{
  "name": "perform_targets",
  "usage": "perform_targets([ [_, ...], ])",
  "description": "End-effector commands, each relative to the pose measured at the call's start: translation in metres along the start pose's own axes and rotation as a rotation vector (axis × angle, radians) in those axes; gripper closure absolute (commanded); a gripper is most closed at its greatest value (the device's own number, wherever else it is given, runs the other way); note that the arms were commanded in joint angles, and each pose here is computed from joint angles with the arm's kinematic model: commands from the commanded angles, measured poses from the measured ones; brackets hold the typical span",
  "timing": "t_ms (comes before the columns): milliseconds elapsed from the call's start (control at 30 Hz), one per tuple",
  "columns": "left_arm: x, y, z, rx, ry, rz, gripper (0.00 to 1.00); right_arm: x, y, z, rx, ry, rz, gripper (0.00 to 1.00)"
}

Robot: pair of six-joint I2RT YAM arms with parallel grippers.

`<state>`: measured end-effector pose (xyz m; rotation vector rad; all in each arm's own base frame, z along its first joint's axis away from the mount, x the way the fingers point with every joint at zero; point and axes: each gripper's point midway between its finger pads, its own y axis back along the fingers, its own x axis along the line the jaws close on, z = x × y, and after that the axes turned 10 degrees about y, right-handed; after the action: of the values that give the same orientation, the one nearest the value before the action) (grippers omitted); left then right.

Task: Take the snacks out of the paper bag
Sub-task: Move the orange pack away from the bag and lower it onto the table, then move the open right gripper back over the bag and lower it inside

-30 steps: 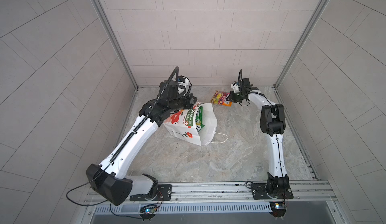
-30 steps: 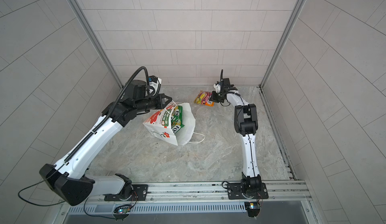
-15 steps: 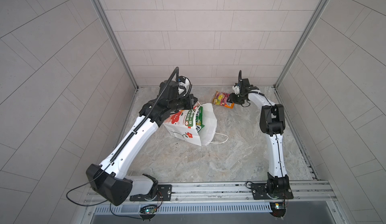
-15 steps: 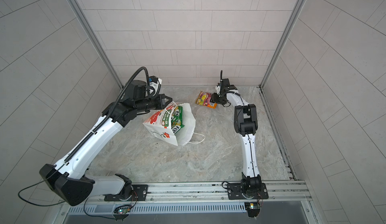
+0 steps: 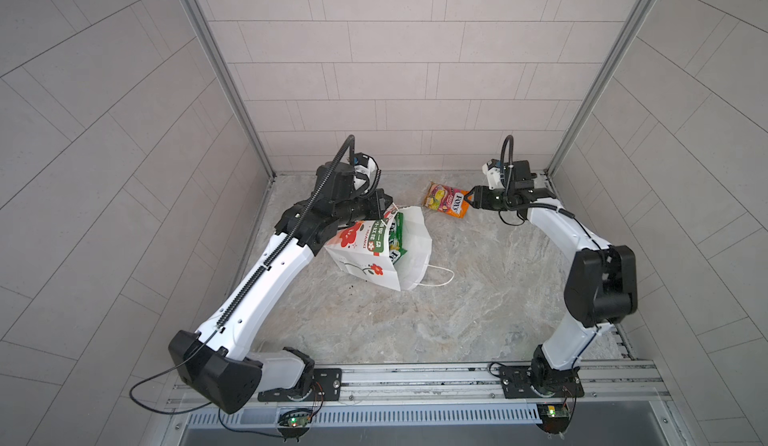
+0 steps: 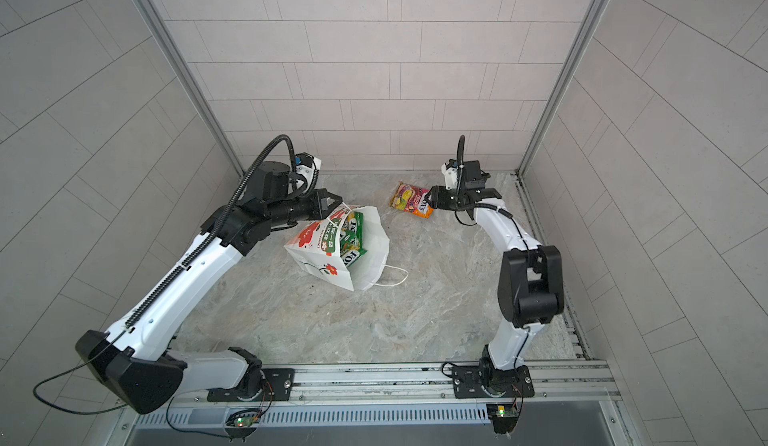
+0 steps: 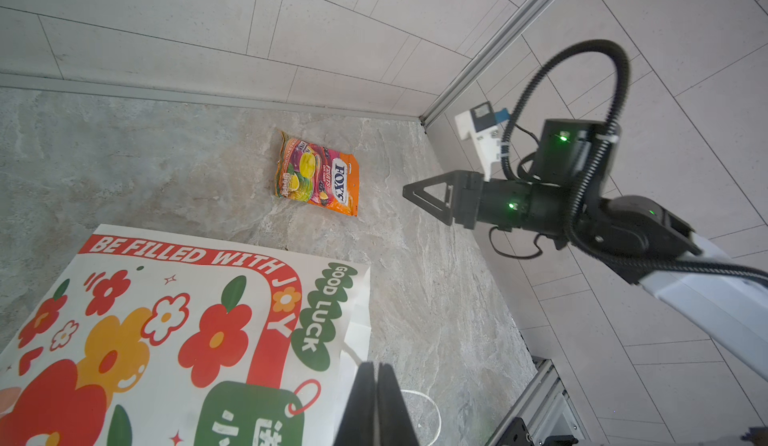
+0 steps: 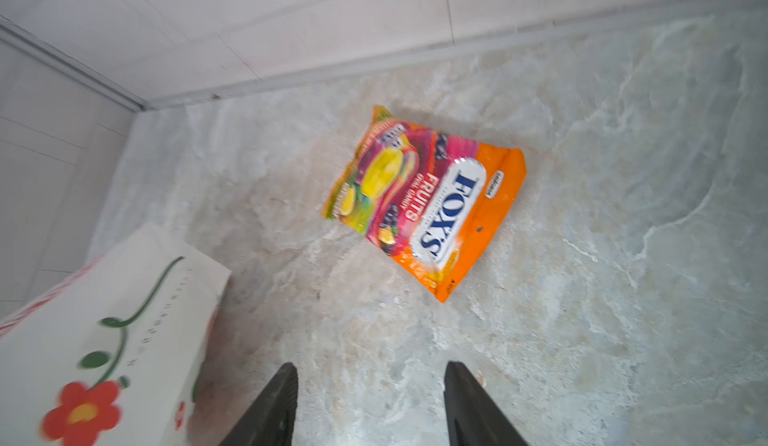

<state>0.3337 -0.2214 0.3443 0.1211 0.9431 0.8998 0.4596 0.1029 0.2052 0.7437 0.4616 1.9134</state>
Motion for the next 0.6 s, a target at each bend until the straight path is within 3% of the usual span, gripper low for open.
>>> perform_targets([
  [0,-0.012,0.012,0.008,-0.049,-0.023,-0.035,1.0,0.036,0.019,-0.003,-0.09,0.038,0.106,0.44],
  [300,-0.014,0.013,0.01,-0.058,-0.019,-0.038,1.0,0.122,0.058,-0.054,-0.17,0.175,0.261,0.48],
  [567,-0.015,0.01,0.011,-0.054,-0.013,-0.045,1.0,0.174,0.053,-0.094,-0.129,0.289,0.342,0.54],
])
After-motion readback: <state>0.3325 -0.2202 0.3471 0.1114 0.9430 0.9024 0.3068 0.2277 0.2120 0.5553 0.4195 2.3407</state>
